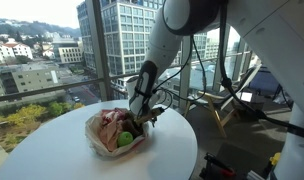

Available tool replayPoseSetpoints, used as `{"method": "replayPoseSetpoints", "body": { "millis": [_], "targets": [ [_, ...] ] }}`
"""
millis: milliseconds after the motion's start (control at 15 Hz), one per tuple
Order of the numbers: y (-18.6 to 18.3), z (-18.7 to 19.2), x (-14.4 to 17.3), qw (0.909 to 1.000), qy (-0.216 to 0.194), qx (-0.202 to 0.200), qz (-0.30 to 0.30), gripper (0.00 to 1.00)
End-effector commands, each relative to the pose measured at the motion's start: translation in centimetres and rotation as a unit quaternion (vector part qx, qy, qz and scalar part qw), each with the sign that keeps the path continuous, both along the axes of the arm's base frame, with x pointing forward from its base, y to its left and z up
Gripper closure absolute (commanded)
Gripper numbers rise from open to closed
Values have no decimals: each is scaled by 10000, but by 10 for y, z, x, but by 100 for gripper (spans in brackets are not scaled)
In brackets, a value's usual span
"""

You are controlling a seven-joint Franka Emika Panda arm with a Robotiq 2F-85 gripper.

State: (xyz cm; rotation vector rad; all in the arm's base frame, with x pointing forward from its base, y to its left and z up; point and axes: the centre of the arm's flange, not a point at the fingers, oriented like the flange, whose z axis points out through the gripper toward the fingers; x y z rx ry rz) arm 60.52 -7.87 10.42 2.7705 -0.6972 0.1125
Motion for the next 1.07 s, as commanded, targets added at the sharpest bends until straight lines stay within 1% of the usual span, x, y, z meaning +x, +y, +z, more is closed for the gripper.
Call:
{"method": "replayPoseSetpoints", "body": {
  "millis": [0,67,200,267,333,400,600,667,733,867,1000],
  "targets": [
    [14,12,-1,9997,166,-136,140,58],
    [19,15,-1,9994,251,-183,170,65],
    [28,20,-1,9984,511,-256,47,80],
    [32,22,-1,9966,767,-284,-110,87],
    [36,23,-2,9948,926,-349,-247,96],
    [39,26,-2,9921,1141,-414,-314,99],
    [45,33,-2,9834,1625,-655,-480,100],
    [46,38,-3,9781,1838,-797,-561,100],
    [47,44,-4,9722,2063,-897,-651,100],
    [49,61,-7,9558,2578,-1172,-793,100],
    [52,80,-11,9408,2841,-1591,-937,100]
  ]
}}
